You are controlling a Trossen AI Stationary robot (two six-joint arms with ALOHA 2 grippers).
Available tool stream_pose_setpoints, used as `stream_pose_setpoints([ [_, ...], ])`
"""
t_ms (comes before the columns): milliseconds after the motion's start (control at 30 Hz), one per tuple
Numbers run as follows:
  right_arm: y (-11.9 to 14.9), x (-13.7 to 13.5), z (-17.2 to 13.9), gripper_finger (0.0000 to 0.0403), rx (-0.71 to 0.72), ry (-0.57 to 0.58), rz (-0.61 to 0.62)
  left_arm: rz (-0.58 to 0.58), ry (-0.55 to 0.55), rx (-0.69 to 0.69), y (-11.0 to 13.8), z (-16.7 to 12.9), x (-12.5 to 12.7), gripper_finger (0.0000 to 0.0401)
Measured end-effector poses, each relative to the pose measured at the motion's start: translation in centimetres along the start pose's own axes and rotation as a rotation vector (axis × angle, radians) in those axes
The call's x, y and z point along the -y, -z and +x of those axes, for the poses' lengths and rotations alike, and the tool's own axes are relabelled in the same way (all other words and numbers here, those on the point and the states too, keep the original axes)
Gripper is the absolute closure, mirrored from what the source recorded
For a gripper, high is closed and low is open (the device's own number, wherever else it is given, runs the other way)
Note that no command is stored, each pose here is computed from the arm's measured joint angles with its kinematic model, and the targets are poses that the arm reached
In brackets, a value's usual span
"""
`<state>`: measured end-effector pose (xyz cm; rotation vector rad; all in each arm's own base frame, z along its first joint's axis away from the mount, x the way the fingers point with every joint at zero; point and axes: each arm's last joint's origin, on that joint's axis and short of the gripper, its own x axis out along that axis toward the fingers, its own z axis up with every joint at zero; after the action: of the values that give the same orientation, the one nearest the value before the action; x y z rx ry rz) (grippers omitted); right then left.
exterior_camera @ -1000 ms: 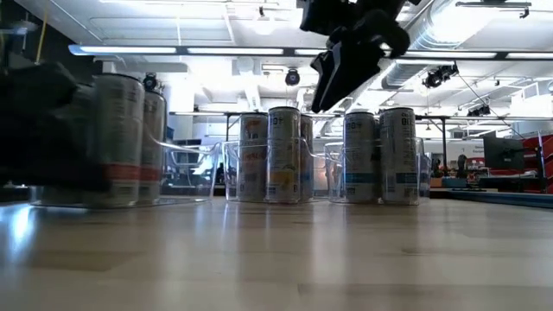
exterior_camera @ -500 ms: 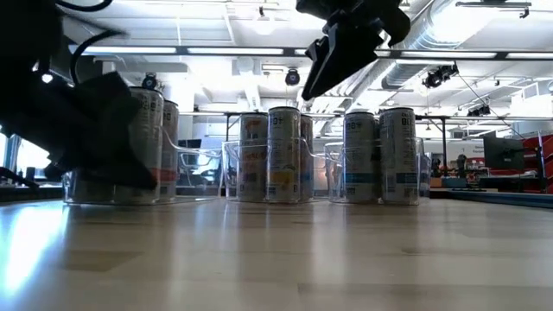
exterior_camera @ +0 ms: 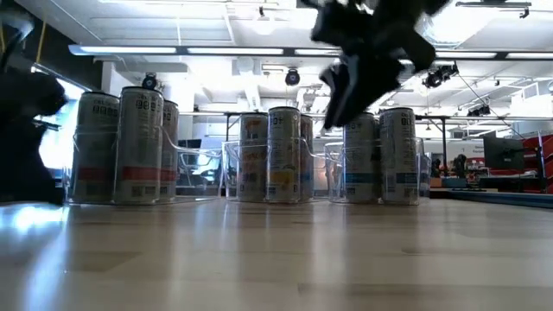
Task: Sort soda cans
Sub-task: Move the bottom transparent bin to the top left of the table
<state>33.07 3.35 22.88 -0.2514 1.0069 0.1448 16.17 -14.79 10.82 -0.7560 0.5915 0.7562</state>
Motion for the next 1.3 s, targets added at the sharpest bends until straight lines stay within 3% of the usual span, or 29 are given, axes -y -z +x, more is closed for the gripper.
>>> stream_pose_setpoints([
  [67,1.2,-0.3,0.9,0.0252,-0.001,-0.002,0.014,-0.033,-0.097,-0.053,0.3,-0.5,-1.2,0.0401],
  [167,2.5,-0.3,1.8,0.0252,0.03,0.009,0.067,-0.083,-0.17,-0.021,0.2,-0.8,-2.6,0.0401],
  [367,3.2,-0.3,2.5,0.0252,0.133,0.026,0.127,-0.108,-0.194,0.121,-1.3,1.0,-4.2,0.0401],
  [433,3.2,-0.4,2.6,0.0252,0.153,0.028,0.132,-0.068,-0.222,0.186,-2.2,1.6,-4.6,0.0401],
  [600,3.4,-0.6,2.7,0.0252,0.142,0.061,0.162,-0.054,-0.246,0.235,-3.8,3.3,-3.8,0.0401],
  [800,4.4,-0.2,1.0,0.0252,0.044,0.24,0.223,0.062,-0.133,0.25,-5.7,5.7,-1.0,0.0401],
  [1000,4.7,-0.7,-3.3,0.0252,0.103,0.246,0.322,0.18,-0.045,0.294,-8.6,7.6,1.1,0.0401],
  [1133,6.3,-2.2,-6.7,0.0252,0.058,0.248,0.48,0.242,0.019,0.305,-9.5,7.8,2.0,0.0401],
  [1300,9.7,-3.4,-9.7,0.0252,-0.076,0.338,0.777,0.288,0.117,0.297,-9.9,6.9,3.0,0.0401],
])
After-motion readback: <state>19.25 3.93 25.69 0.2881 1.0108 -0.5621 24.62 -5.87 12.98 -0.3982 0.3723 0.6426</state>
